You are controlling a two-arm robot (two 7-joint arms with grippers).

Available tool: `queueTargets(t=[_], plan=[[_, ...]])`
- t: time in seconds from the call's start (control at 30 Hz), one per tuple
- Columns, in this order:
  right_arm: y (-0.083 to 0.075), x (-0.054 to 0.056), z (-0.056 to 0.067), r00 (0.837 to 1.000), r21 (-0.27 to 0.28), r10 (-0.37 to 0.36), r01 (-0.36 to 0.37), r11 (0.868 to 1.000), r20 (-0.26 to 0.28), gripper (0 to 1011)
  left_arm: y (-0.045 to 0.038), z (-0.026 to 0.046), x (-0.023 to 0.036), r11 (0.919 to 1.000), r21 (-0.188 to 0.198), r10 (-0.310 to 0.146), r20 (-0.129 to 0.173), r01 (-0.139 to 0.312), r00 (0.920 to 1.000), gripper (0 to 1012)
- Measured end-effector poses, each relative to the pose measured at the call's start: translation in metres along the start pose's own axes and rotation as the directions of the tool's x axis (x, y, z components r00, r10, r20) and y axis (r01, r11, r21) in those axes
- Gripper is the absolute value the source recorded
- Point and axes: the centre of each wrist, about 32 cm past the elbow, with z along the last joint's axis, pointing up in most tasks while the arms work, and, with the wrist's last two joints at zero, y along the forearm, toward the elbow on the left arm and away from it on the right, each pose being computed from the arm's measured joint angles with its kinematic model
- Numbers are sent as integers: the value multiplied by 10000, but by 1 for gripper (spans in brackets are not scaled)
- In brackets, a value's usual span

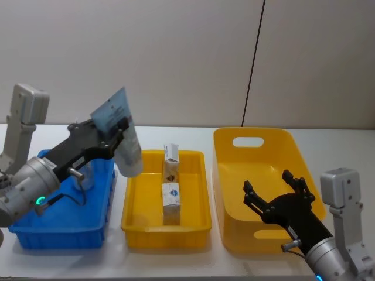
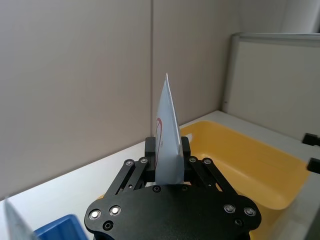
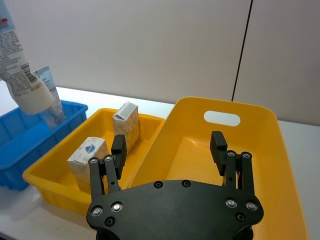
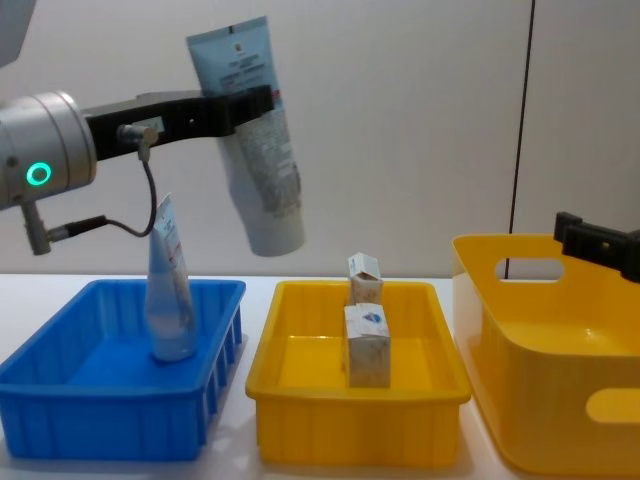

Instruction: Bimanual collaborative sorting of washing and personal care products

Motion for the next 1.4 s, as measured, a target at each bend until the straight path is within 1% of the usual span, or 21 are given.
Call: queueTargets(t=[0.13, 0.17, 0.23, 0.27, 0.33, 0.37, 0.47, 0.5, 0.57, 0.6, 0.67, 0.7, 0.73, 0.8, 0.87, 0.9, 0.93, 1.03, 1.17, 1.23, 1.4], plan=[[0, 0, 0, 10000, 0, 0, 0, 10000, 0, 1002, -68, 18, 18, 9974, -112, -719, -138, 717, 9973, 237], [0, 0, 0, 10000, 0, -1, 1, 10000, 0, 1002, -95, 21, 25, 9954, -134, -949, -185, 947, 9953, 237], [0, 0, 0, 10000, 0, 0, 0, 10000, 0, 1002, -117, 24, 29, 9929, -172, -1179, -233, 1175, 9928, 237], [0, 0, 0, 10000, 0, -1, 1, 10000, 1, 1002, -148, 28, 33, 9899, -202, -1406, -280, 1400, 9897, 237], [0, 0, 0, 10000, 0, 0, 0, 10000, 0, 1002, -176, 32, 35, 9857, -249, -1676, -331, 1668, 9853, 237], [0, 0, 0, 10000, 0, 0, 0, 10000, -1, 1002, -210, 34, 37, 9815, -279, -1906, -376, 1897, 9809, 237], [1, 0, 1, 10000, 4, 7, -7, 10000, -2, 1002, -260, 34, 40, 9734, -323, -2283, -457, 2270, 9725, 237], [3, -1, 2, 10000, 5, 32, -32, 10000, 0, 1002, -291, 36, 40, 9678, -355, -2509, -498, 2494, 9667, 237], [10, -2, 11, 9999, 15, 107, -107, 9999, 15, 1002, -322, 40, 39, 9614, -400, -2741, -540, 2722, 9602, 237], [10, -2, 11, 9999, 15, 107, -107, 9999, 15, 1002, -355, 40, 37, 9558, -422, -2931, -579, 2910, 9543, 237], [20, -1, 24, 9997, 19, 235, -236, 9997, 44, 1002, -382, 41, 35, 9502, -450, -3106, -614, 3083, 9485, 237], [25, -1, 30, 9996, 28, 274, -274, 9996, 57, 1002, -407, 44, 33, 9449, -478, -3265, -641, 3239, 9430, 237], [37, -1, 46, 9992, 35, 399, -399, 9992, 82, 1002, -407, 44, 33, 9449, -478, -3265, -641, 3239, 9430, 237], [57, 4, 70, 9982, 43, 581, -581, 9983, 115, 1002, -447, 50, 31, 9357, -523, -3519, -679, 3489, 9336, 237], [72, 6, 88, 9972, 51, 736, -737, 9973, 138, 1002, -461, 51, 30, 9323, -538, -3608, -697, 3577, 9300, 237], [79, 7, 96, 9966, 52, 812, -813, 9967, 150, 1002, -477, 52, 30, 9283, -553, -3709, -714, 3676, 9259, 237], [94, 8, 114, 9952, 54, 961, -962, 9953, 178, 1002, -477, 52, 30, 9283, -553, -3709, -714, 3676, 9259, 237], [131, 10, 158, 9908, 70, 1331, -1334, 9910, 254, 1002, -505, 56, 29, 9210, -584, -3887, -743, 3851, 9184, 237], [188, 8, 232, 9809, 121, 1907, -1912, 9815, 376, 1002, -526, 59, 27, 9156, -607, -4013, -762, 3975, 9128, 237], [195, 8, 244, 9791, 127, 1996, -2002, 9797, 395, 1002, -537, 61, 25, 9127, -624, -4077, -773, 4037, 9098, 237], [254, -4, 341, 9615, 196, 2693, -2707, 9625, 556, 1002, -552, 62, 24, 9084, -632, -4173, -784, 4133, 9054, 237]])
